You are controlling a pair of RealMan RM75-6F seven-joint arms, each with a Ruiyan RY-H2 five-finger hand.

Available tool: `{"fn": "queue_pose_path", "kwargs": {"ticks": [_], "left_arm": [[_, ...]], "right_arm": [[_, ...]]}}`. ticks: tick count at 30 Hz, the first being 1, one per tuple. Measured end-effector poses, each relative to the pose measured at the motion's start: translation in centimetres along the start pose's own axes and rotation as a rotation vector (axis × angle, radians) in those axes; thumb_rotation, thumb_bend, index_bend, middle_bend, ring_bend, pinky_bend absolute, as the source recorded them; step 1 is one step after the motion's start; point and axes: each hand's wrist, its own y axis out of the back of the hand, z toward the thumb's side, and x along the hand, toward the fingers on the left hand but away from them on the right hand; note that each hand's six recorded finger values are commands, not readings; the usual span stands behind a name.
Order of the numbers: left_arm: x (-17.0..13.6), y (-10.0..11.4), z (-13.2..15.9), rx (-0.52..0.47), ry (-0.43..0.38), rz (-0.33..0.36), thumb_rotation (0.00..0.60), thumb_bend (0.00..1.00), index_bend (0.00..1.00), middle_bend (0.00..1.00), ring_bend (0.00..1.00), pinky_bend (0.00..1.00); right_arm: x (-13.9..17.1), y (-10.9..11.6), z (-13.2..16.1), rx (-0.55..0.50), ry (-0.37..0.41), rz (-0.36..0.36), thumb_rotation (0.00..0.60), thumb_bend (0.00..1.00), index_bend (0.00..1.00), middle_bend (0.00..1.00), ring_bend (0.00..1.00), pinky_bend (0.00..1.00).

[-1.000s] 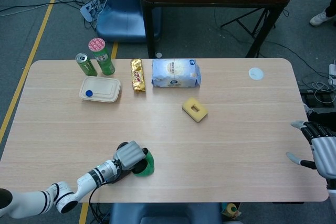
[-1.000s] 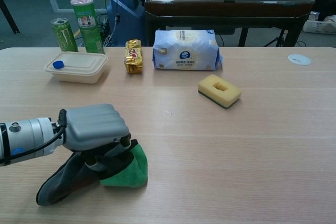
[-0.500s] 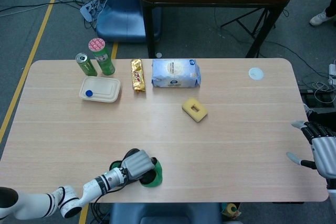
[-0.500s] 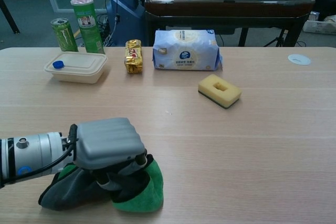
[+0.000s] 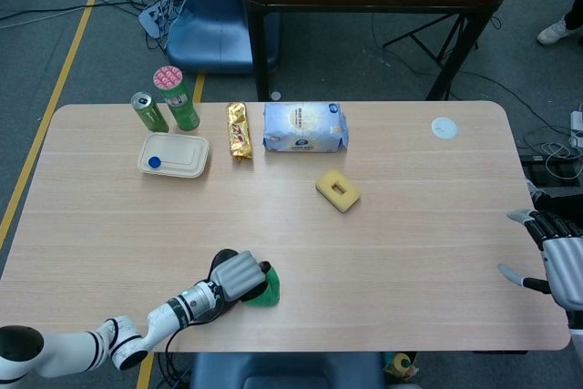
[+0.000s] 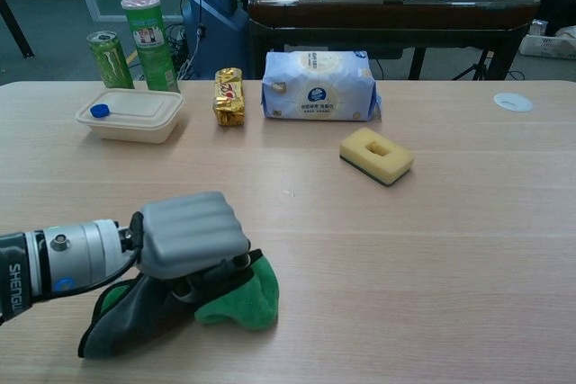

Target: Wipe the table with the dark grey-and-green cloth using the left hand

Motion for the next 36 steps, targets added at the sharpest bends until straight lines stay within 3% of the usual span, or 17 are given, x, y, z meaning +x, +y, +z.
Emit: {"fn": "queue_pose_path", "kwargs": {"ticks": [12, 29, 36], "left_arm": [[-1.7, -1.3, -4.1, 0.109, 0.101, -0.029, 0.6, 0.39, 0.68, 0.67, 0.68, 1.0], [-2.0, 0.9, 2.4, 0.026, -0.049, 0.036, 0.6, 0.39, 0.68, 0.67, 0.68, 1.0], [-1.5, 0.4, 2.1, 0.067, -0.036, 0.035, 0.6, 0.39, 0.68, 0.67, 0.68, 1.0]], "right_arm": [[-0.4, -0.2, 0.4, -0.001, 0.013, 0.006, 0.6, 0.1, 0.27, 0.28, 0.23, 0.29], [-0.1, 0.0, 0.2, 0.001, 0.003, 0.0, 0.6, 0.1, 0.27, 0.28, 0.23, 0.29], [-0.1, 0.1, 0.1, 0.0, -0.001, -0.003, 0.6, 0.1, 0.27, 0.28, 0.23, 0.29]]}}
